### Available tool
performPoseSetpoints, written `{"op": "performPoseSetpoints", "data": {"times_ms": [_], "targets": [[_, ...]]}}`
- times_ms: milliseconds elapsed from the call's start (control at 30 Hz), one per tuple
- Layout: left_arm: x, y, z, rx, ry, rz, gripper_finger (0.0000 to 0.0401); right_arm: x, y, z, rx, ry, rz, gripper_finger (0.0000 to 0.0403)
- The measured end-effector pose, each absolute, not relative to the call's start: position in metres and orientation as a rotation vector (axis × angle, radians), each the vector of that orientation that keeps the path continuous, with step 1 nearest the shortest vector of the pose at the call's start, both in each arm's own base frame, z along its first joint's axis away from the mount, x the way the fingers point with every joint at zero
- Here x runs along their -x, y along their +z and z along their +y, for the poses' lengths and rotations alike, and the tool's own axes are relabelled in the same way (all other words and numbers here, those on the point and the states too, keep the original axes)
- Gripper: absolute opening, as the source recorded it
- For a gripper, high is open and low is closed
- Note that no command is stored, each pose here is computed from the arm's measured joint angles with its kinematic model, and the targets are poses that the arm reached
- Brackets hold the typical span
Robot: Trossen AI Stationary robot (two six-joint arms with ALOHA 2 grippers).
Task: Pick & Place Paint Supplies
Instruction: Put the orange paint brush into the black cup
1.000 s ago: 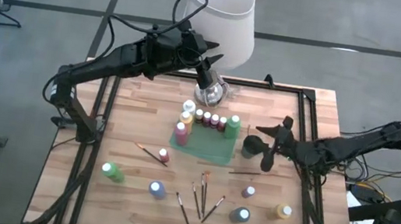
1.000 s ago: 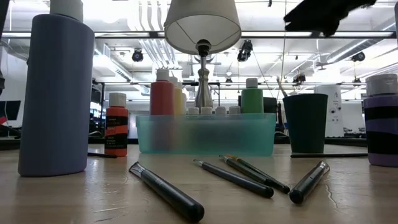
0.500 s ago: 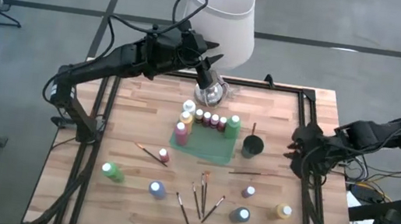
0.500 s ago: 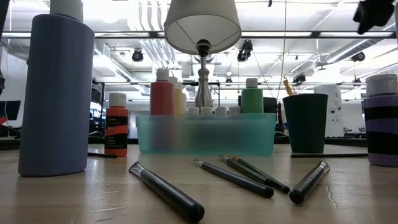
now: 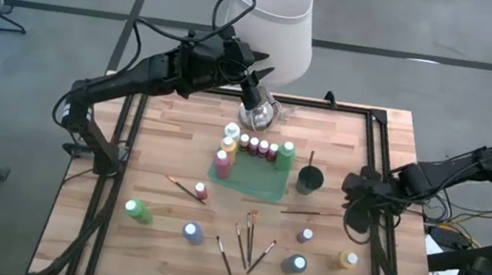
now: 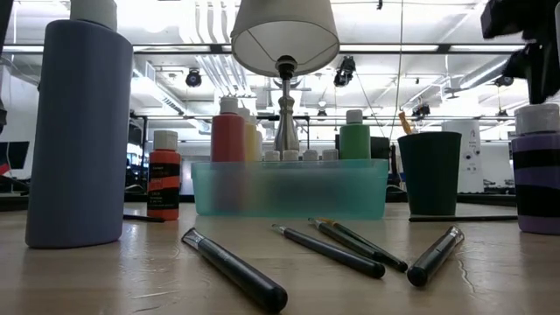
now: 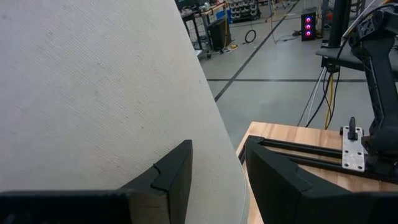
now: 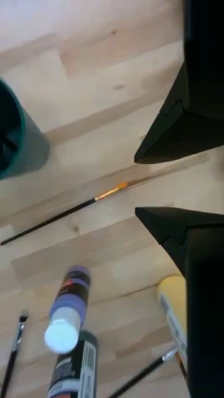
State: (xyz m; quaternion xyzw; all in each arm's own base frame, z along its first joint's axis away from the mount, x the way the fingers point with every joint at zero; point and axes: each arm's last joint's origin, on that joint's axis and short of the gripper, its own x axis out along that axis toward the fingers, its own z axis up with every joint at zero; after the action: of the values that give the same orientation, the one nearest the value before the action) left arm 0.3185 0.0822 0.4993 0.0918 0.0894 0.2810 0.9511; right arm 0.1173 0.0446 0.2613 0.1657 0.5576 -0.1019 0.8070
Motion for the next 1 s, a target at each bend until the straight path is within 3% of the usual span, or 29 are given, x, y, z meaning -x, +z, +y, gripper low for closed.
{"op": "performPoseSetpoints", "data": {"times_ms": [233,567,1000], "targets": [[-0.322,0.491,0.083,-0.189,0.568,0.210,0.0154,-0.124,0.231,0.049,-0.362,-0.154,1.198,0.0157],[-0.330,0.468,0.084,-0.193,0.555,0.283,0.0154,-0.125,0.221,0.049,-0.344,-0.161,1.210,0.0212],[-0.339,0.439,0.086,-0.221,0.543,0.360,0.0154,-0.136,0.197,0.054,-0.247,-0.127,1.260,0.0245]]}}
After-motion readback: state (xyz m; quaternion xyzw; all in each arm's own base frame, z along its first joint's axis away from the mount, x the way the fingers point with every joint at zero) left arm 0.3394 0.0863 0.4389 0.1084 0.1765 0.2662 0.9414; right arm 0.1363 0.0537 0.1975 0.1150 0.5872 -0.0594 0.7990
